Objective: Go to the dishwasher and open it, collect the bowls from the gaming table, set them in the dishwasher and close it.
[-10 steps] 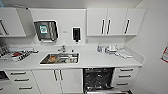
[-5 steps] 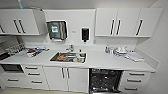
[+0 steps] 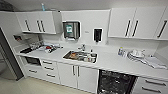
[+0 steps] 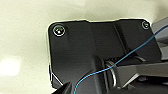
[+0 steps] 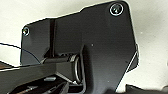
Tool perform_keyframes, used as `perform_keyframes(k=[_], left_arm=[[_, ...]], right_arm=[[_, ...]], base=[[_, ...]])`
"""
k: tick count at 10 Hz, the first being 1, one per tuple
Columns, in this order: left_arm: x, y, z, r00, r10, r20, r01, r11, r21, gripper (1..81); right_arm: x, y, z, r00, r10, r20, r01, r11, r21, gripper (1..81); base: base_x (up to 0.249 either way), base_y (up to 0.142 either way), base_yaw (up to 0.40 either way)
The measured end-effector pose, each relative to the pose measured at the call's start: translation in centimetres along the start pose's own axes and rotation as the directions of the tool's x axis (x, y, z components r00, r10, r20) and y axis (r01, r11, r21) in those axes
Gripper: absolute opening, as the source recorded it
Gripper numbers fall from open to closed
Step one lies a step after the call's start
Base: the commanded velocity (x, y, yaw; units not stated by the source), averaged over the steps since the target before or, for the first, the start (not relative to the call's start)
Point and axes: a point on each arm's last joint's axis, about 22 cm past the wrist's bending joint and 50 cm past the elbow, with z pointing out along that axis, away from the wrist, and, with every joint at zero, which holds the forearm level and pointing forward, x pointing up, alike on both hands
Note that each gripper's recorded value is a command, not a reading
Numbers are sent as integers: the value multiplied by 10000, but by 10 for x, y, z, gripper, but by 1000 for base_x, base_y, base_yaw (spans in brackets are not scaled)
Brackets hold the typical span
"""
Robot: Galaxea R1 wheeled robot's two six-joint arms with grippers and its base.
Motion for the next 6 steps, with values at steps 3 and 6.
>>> perform_keyframes(k=[3,6], left_arm=[[0,9,-6,9999,-108,-101,102,9986,-510,811],[-3,3,-16,9997,-176,-147,165,9974,-697,811]], right_arm=[[2,-27,-9,10000,12,-6,-11,9944,1059,811],[3,-19,-30,10000,30,-21,-26,9874,1581,811]], base=[[0,0,369],[0,0,369]])
